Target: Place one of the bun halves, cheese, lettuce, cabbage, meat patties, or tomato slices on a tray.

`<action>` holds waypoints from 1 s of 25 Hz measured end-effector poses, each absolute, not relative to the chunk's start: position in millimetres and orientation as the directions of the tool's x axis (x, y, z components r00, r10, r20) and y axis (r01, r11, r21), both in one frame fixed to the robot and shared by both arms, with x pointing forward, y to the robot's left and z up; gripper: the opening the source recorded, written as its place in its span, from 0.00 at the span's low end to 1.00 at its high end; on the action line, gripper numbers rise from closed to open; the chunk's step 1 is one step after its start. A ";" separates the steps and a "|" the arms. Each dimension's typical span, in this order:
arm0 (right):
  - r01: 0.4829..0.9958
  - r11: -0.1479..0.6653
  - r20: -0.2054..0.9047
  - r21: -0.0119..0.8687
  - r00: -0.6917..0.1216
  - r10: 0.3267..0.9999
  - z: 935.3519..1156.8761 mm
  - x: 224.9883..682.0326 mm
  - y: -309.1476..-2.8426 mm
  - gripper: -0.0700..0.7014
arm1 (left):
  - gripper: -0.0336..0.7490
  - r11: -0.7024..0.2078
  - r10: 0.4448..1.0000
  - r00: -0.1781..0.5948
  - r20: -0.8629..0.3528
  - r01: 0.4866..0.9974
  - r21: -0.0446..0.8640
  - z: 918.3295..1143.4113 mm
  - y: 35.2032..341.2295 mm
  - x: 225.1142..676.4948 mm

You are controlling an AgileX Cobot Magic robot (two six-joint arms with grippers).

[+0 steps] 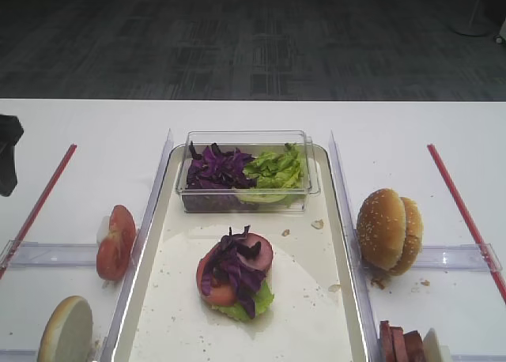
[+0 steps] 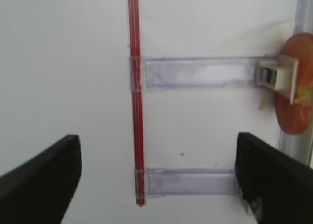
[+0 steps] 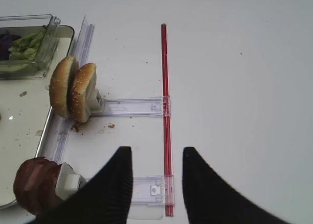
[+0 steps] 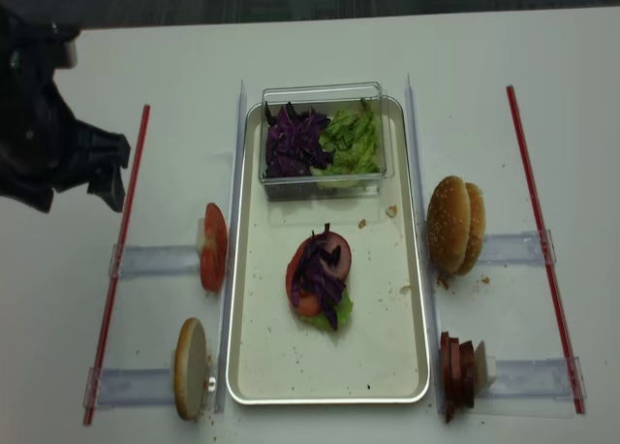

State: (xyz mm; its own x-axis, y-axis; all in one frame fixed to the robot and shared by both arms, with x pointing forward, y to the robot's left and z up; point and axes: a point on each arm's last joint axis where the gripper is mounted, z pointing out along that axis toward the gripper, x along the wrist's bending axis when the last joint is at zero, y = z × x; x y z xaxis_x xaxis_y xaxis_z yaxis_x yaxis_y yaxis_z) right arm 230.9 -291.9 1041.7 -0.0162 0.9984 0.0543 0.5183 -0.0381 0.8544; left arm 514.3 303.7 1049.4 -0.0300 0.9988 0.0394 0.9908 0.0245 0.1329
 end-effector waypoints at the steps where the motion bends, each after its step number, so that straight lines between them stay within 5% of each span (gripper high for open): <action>1: 0.518 -0.038 0.054 0.854 -0.016 0.998 1041.7 230.9 -291.9 0.46 | 0.79 0.024 0.999 -0.030 0.039 0.990 0.137 1049.8 303.7 504.2; 11: 0.518 -0.038 0.054 0.854 -0.016 0.998 1041.7 230.9 -291.9 0.40 | 0.79 0.025 0.999 -0.032 0.034 0.979 0.202 1043.3 304.1 409.0; 25: 0.518 -0.038 0.054 0.854 -0.016 0.998 1041.7 230.9 -291.9 0.23 | 0.79 0.038 0.999 -0.039 -0.008 0.903 0.428 1027.0 302.0 311.5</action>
